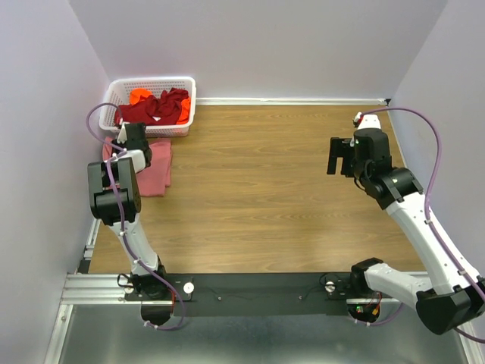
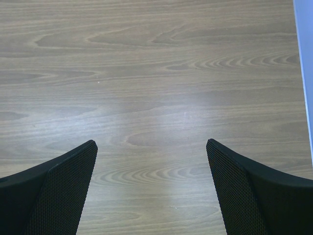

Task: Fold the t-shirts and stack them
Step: Neatly place the folded tshirt to the corner

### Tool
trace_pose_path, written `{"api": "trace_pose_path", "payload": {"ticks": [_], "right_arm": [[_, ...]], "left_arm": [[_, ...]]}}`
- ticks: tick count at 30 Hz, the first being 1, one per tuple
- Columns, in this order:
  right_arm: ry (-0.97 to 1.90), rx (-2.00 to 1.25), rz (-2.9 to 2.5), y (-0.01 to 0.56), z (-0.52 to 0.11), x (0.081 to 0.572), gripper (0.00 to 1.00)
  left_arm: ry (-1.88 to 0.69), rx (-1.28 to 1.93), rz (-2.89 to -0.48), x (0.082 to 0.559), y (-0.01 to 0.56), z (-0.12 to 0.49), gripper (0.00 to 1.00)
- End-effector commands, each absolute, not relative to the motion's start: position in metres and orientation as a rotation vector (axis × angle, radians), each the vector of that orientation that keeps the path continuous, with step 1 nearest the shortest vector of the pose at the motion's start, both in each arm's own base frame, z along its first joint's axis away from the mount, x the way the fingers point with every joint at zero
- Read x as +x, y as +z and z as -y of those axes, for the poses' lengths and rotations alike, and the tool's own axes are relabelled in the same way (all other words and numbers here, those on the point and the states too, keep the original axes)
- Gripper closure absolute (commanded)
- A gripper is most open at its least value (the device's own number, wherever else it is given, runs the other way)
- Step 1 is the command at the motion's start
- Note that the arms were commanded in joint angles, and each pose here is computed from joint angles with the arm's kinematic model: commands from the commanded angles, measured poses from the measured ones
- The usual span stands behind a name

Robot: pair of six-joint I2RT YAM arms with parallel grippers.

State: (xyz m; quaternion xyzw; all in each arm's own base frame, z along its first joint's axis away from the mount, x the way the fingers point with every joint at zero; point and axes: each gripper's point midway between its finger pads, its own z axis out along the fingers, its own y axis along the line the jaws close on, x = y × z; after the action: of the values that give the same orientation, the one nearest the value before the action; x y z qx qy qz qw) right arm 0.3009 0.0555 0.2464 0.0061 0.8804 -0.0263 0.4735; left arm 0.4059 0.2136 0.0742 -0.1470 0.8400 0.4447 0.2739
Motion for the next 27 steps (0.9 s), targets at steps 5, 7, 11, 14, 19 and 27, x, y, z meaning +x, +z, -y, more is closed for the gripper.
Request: {"api": "trace_pose_path", "payload": {"ticks": [5,7,11,14,19,27], "right_arm": [[-0.061,0.015,-2.139,0.262,-0.057,0.303,0.0],[-0.056,0.018,-2.141,0.262,-0.058,0.303,0.0],[-0.04,0.029,-2.142,0.264,-0.06,0.303,0.0],[-0.033,0.038,-2.132,0.268,-0.059,0.302,0.0],[-0.038,0.056,-2.094,0.28,-0.055,0.299,0.0],[-0.05,0.128,-1.997,0.31,-0.041,0.289,0.0]], "left_arm": [[1.122,-0.381,-2.175,0.437,0.078,-0.223,1.0],[1.135,-0.396,-2.172,0.437,0.077,-0.224,0.8],[1.103,-0.452,-2.149,0.436,0.081,-0.224,0.65],[1.06,-0.474,-2.127,0.434,0.092,-0.22,0.51],[0.934,-0.552,-2.047,0.428,0.13,-0.209,0.36],[0.446,-0.607,-1.879,0.417,0.227,-0.152,0.32]]}}
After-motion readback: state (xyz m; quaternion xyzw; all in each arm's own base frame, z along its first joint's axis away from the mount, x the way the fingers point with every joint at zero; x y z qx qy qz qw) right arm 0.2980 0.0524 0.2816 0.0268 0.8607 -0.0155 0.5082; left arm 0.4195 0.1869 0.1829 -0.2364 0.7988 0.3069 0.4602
